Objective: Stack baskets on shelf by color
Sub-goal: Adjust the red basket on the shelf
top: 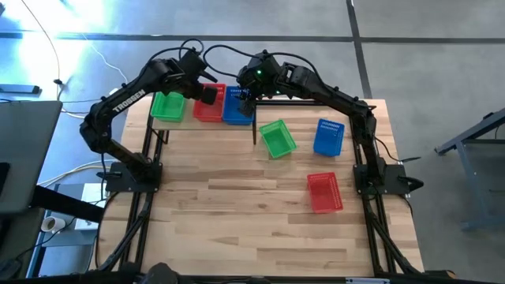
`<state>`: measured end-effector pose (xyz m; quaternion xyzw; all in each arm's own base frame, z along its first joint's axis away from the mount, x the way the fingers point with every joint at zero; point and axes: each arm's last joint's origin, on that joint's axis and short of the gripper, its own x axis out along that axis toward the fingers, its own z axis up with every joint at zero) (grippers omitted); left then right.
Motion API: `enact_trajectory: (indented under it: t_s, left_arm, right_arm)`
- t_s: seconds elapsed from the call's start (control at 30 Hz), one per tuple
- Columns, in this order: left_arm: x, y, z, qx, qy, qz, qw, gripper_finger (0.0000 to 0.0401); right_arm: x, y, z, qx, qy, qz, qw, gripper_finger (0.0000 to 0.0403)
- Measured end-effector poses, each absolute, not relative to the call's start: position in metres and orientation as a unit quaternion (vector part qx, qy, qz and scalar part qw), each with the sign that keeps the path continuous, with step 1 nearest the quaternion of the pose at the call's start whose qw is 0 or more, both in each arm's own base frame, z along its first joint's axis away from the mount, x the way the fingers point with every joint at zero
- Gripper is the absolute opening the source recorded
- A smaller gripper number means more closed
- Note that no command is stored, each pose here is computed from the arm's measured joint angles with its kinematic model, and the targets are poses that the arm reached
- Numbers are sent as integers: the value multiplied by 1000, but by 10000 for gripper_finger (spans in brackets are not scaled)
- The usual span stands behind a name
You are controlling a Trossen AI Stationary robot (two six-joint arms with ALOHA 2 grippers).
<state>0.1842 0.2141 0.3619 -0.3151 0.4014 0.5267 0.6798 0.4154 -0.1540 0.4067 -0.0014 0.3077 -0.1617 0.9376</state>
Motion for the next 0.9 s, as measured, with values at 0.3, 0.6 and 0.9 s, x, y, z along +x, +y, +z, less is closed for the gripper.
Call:
enact_trajectory:
  t_s: [0.3, 0.6, 0.9]
  left_arm:
    - [194, 226, 344, -303, 438, 529, 660, 8]
    - [198, 236, 331, -306, 459, 527, 647, 8]
    - [198, 237, 324, -305, 491, 517, 631, 7]
  right_arm:
    - [415, -154, 407, -2, 308, -162, 938, 146]
    - [415, -154, 407, -3, 308, -161, 938, 146]
    - [415, -154, 407, -3, 308, -161, 938, 146]
